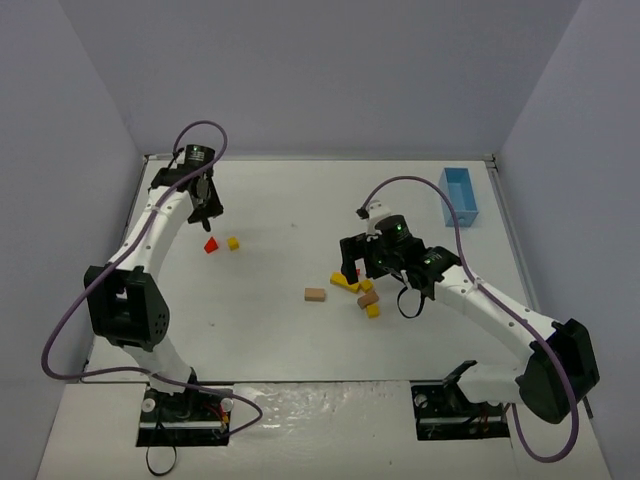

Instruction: Build the wood block tower

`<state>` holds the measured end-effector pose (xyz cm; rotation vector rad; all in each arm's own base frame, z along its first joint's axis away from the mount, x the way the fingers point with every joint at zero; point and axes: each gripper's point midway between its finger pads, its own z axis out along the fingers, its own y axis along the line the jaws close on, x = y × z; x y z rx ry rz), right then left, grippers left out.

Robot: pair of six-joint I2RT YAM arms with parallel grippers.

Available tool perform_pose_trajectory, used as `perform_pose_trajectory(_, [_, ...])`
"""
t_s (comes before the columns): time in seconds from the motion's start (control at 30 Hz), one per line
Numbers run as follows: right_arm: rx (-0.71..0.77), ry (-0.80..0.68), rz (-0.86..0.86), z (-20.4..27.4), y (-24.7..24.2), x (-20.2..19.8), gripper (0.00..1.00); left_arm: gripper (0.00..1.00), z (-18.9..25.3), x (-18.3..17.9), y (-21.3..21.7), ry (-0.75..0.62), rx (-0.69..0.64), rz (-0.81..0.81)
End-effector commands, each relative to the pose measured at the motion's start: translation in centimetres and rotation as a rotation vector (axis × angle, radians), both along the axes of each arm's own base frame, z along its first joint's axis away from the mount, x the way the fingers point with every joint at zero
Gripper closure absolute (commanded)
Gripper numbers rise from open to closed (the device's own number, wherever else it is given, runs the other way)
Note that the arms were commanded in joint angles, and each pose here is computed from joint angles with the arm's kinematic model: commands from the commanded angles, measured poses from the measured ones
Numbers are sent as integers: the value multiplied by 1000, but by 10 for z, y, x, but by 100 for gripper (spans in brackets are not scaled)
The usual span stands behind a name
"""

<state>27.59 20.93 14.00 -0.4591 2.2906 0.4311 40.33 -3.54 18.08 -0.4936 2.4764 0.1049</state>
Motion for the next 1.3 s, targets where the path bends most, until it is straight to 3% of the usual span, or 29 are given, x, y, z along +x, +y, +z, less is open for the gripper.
perform_pose_trajectory(0.0, [13,-100,8,22,9,21,0,66,-30,-11,-13,80,-10,-34])
perform_pose_trajectory(0.4, [60,-149,-73,33,-17,-1,0,65,-71,20,-40,125,-61,50])
perform_pose_trajectory(0.7, [143,-188,-90,53,-26,-18,0,65,-93,31,-41,157,-46,82])
perform_pose_trajectory(1.07, [130,-187,-87,49,-33,-27,0,66,-105,36,-36,171,-16,106])
perform_pose_trajectory(1.27, [130,-190,-92,49,-35,-28,0,74,-104,38,-33,168,-3,113])
